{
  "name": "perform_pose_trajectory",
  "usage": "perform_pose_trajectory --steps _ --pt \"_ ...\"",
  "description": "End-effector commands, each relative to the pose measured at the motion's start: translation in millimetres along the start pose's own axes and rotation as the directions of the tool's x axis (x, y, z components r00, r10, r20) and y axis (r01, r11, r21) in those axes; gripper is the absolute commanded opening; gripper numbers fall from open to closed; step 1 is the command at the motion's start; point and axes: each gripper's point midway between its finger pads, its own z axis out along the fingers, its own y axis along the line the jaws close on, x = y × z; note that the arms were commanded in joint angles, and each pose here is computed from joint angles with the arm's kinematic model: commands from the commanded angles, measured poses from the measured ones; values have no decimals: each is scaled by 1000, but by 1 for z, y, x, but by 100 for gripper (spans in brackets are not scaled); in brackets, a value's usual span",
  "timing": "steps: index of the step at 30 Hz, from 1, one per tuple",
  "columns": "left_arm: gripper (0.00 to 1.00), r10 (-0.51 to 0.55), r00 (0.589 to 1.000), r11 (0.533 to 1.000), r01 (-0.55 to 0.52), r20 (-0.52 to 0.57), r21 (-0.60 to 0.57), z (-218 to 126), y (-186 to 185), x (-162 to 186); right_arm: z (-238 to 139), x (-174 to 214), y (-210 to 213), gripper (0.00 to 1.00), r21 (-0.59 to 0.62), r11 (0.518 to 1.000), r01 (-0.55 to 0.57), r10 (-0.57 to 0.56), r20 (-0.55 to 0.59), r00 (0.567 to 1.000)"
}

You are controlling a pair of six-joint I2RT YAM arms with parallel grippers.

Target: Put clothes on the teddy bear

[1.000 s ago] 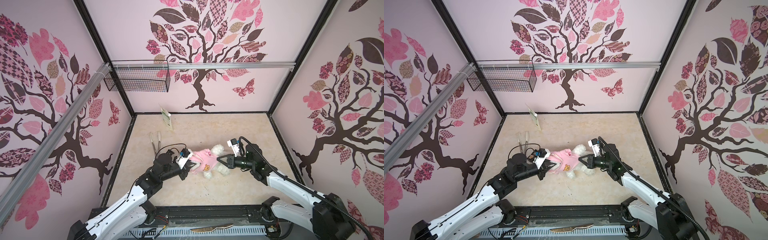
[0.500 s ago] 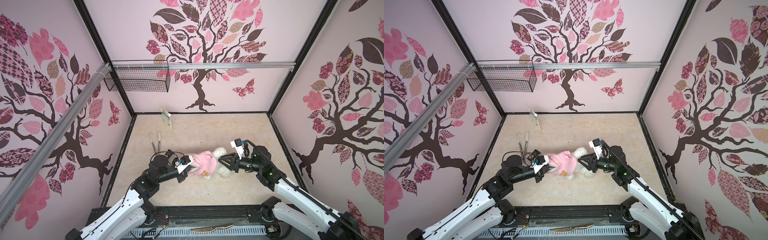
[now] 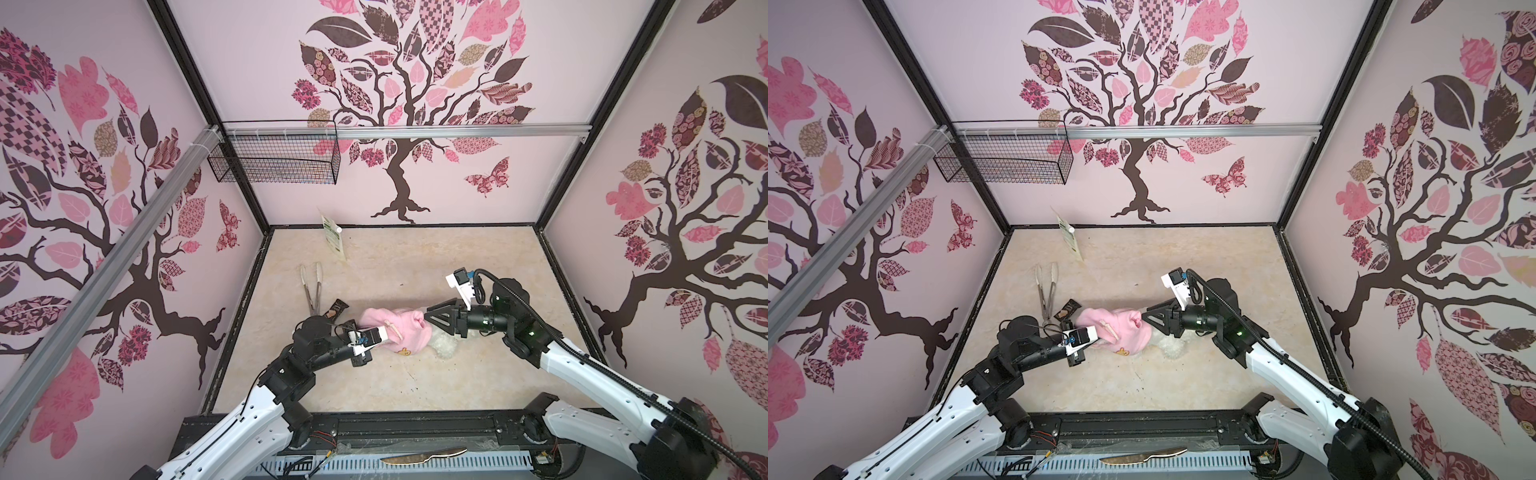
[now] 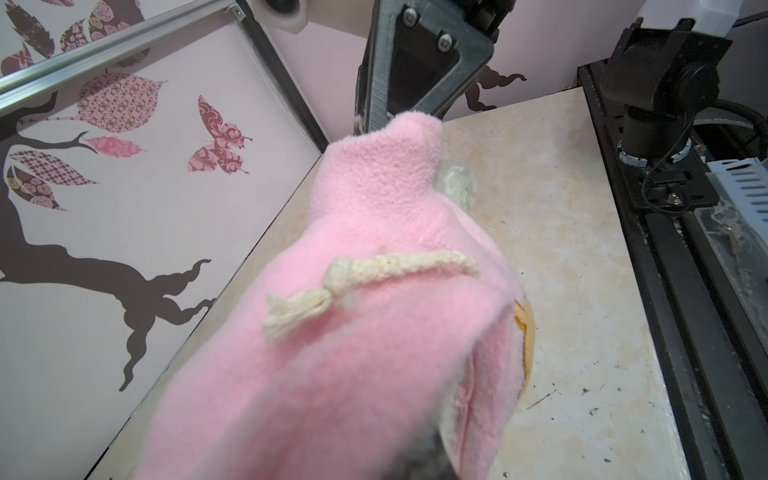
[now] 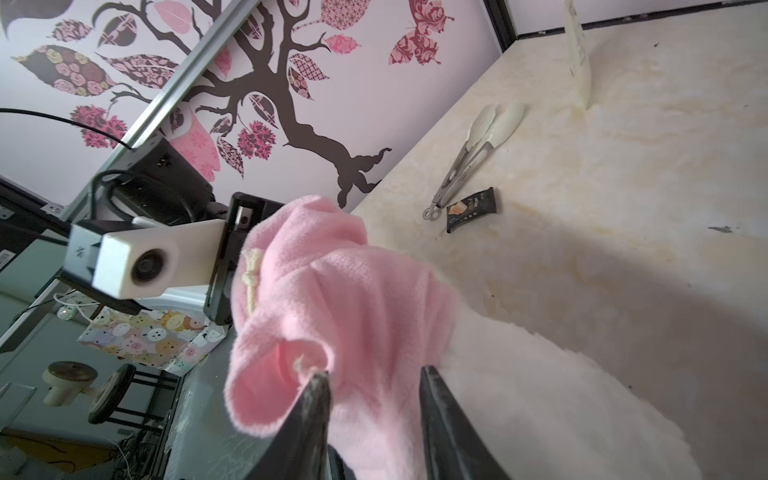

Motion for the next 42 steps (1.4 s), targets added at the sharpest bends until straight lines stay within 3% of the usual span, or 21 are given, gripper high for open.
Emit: perform_pose_trajectory --steps 1,7,13,15,18,20,22,25,28,34,42 --pt "0 40 998 999 -40 57 2 0 0 -10 8 -3 -10 38 82 996 26 -25 -16 1000" --pt "0 39 997 999 -40 66 16 0 -3 -11 15 4 -23 34 111 994 12 -7 -38 999" --pt "0 41 997 999 -42 61 18 1 -4 -9 24 11 -11 34 -3 999 -36 36 -57 998" --pt "0 35 998 999 -37 59 26 1 -5 -8 27 8 -6 28 -50 997 -61 59 -39 998" --pt "0 32 998 999 -34 55 36 2 -6 -7 31 4 -5 8 -73 993 -96 94 -26 995" --pt "0 36 998 999 -38 58 30 1 -6 -9 31 6 -19 0 -3 994 -108 107 -27 994" --pt "0 43 997 999 -44 64 23 -2 -5 -11 22 8 -47 0 117 985 -130 132 -9 991" --pt "0 55 995 998 -58 82 37 -6 -10 -13 -13 3 -94 0 236 940 -247 224 121 967" --pt "0 55 994 996 -61 95 63 -10 -17 -15 -39 3 -118 0 345 894 -287 224 211 951" --pt "0 78 990 992 -89 115 86 -15 -24 -18 -44 9 -124 0 358 873 -331 252 250 935" --pt "0 -15 977 982 54 214 -179 -35 20 -40 -56 33 -150 0 451 821 -349 251 263 931"
